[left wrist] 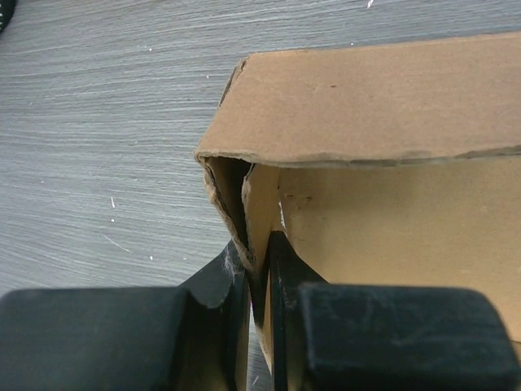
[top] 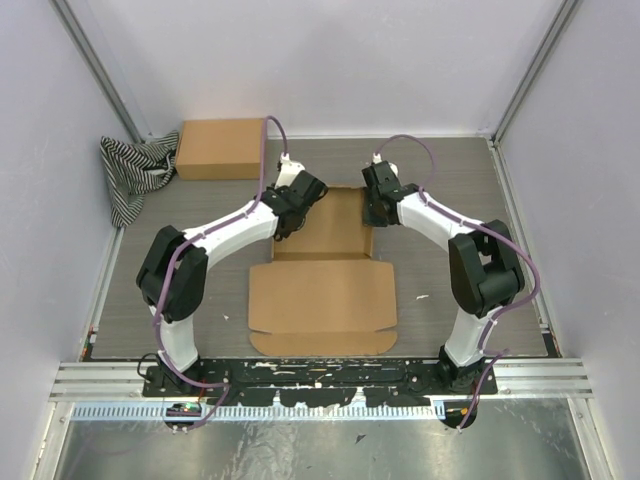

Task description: Fold the paper box

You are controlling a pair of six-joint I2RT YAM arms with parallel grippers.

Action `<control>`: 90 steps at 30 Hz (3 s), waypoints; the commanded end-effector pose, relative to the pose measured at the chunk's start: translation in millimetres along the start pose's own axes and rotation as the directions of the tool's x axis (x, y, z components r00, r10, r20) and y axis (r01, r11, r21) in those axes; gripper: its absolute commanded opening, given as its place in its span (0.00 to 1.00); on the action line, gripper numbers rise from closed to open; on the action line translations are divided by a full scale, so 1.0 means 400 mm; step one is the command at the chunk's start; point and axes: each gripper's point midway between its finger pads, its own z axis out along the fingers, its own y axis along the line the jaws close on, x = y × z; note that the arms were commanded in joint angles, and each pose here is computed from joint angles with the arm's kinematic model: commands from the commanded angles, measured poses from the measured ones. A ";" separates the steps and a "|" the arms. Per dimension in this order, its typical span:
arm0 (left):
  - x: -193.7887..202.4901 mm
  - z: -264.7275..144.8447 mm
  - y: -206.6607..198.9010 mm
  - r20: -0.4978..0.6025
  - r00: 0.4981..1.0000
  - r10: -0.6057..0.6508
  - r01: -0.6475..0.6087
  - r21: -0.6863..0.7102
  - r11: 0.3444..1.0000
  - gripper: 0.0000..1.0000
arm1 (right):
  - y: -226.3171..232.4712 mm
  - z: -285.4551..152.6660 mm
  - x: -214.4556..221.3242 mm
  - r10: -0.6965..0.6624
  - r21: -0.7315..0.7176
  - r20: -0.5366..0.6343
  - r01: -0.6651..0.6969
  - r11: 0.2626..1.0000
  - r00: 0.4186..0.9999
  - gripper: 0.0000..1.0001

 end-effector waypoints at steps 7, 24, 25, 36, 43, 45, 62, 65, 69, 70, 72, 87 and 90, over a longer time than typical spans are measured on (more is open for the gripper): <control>-0.012 -0.009 0.028 -0.077 0.995 0.063 -0.065 -0.013 0.998 0.36 | -0.011 -0.017 -0.001 0.004 0.062 -0.023 -0.003 0.998 1.000 0.43; -0.039 -0.173 0.196 -0.042 0.974 -0.224 0.228 0.209 0.951 0.58 | 0.166 -0.101 -0.351 -0.425 -0.215 0.247 0.477 0.852 0.871 0.54; -0.026 -0.184 0.197 -0.038 0.970 -0.239 0.241 0.234 0.942 0.58 | 0.186 -0.086 -0.354 -0.447 -0.245 0.260 0.506 0.827 0.856 0.54; 0.104 -0.264 0.256 -0.002 0.934 -0.358 0.339 0.326 0.882 0.59 | 0.326 0.035 -0.316 -0.613 -0.359 0.384 0.723 0.590 0.690 0.58; 0.163 -0.269 0.278 -0.020 0.932 -0.361 0.349 0.306 0.886 0.59 | 0.353 0.104 -0.291 -0.676 -0.326 0.357 0.764 0.557 0.645 0.59; 0.168 -0.274 0.282 -0.024 0.932 -0.361 0.350 0.306 0.885 0.59 | 0.357 0.120 -0.290 -0.681 -0.322 0.356 0.768 0.553 0.640 0.59; 0.172 -0.275 0.260 -0.038 0.927 -0.374 0.363 0.344 0.866 0.59 | 0.289 0.202 -0.251 -0.653 -0.225 0.222 0.690 0.688 0.724 0.29; 0.158 -0.277 0.249 -0.035 0.924 -0.382 0.367 0.365 0.856 0.59 | 0.191 0.170 -0.230 -0.613 -0.138 0.156 0.631 0.763 0.775 0.21; 0.131 -0.287 0.227 -0.031 0.921 -0.389 0.366 0.413 0.834 0.59 | 0.024 0.094 -0.182 -0.495 -0.023 0.065 0.497 0.868 0.867 0.15; 0.127 -0.290 0.220 -0.033 0.921 -0.389 0.365 0.427 0.827 0.58 | -0.024 0.079 -0.161 -0.453 0.008 0.033 0.453 0.892 0.891 0.14; 0.122 -0.293 0.208 -0.037 0.920 -0.390 0.364 0.449 0.816 0.58 | -0.121 0.050 -0.092 -0.342 0.076 -0.055 0.345 0.935 0.938 0.13; 0.140 -0.317 0.178 -0.066 0.913 -0.403 0.374 0.531 0.761 0.58 | 0.285 -0.378 0.310 -0.142 -0.465 -0.078 0.090 0.881 0.987 0.54; 0.152 -0.319 0.196 -0.059 0.902 -0.427 0.395 0.512 0.763 0.59 | 0.278 -0.424 0.277 -0.133 -0.380 -0.015 0.117 0.918 0.991 0.63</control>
